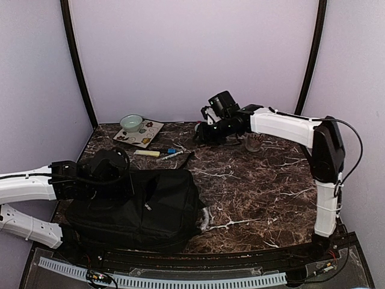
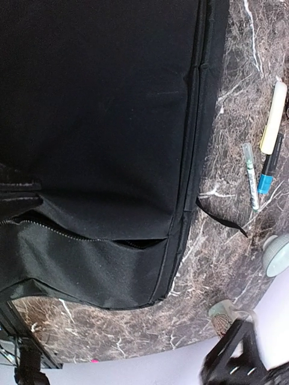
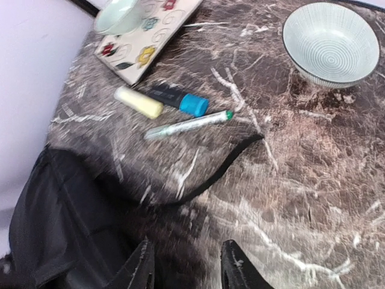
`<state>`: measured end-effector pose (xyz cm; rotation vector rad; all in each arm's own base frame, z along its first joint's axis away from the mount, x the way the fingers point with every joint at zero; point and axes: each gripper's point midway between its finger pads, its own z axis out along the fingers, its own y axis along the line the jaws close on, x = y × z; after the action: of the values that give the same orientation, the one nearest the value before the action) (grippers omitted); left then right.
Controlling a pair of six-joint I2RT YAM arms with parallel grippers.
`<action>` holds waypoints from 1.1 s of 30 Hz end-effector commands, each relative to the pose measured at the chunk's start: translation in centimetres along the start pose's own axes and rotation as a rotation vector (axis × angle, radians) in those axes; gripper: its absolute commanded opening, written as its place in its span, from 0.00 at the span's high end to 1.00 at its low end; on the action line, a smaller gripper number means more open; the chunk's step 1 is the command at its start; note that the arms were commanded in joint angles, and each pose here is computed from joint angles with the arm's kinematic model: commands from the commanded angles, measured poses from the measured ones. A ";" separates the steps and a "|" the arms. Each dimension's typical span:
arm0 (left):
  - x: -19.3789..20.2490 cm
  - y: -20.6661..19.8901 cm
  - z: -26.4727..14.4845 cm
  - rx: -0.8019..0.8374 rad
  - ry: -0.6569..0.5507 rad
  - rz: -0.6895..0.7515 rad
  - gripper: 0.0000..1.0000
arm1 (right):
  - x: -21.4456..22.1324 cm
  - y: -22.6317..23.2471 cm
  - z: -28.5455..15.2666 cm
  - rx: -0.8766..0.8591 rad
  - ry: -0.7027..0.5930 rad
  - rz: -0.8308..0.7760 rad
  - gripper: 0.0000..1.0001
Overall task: Pack the student bag
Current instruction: Move the pen to the center of the board.
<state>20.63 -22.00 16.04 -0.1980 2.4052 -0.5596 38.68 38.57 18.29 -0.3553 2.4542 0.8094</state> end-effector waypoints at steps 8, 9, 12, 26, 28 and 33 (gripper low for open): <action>2.3 -0.4 -0.9 0.103 0.165 0.285 1.00 | -1.3 2.3 12.4 0.120 -0.009 0.115 0.46; 2.2 -0.3 -0.9 0.096 0.166 0.284 1.00 | -1.1 2.4 13.1 0.116 -0.013 0.120 0.45; 2.3 -0.2 -0.9 0.091 0.171 0.265 1.00 | -0.5 3.2 14.8 0.060 -0.026 0.088 0.42; 1.9 0.0 -1.8 0.077 0.173 0.231 1.00 | -2.6 8.5 17.6 -0.306 -0.145 0.097 0.71; 1.7 -0.1 -2.0 0.068 0.176 0.232 1.00 | -2.3 7.5 19.0 -0.328 -0.141 0.142 0.77; 1.6 0.0 -2.3 0.062 0.175 0.220 1.00 | -2.2 4.9 21.8 -0.345 -0.107 0.261 0.83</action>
<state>18.05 -22.03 15.57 0.1650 2.5351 -0.5645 45.31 56.29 10.33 -0.2152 2.2624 1.2474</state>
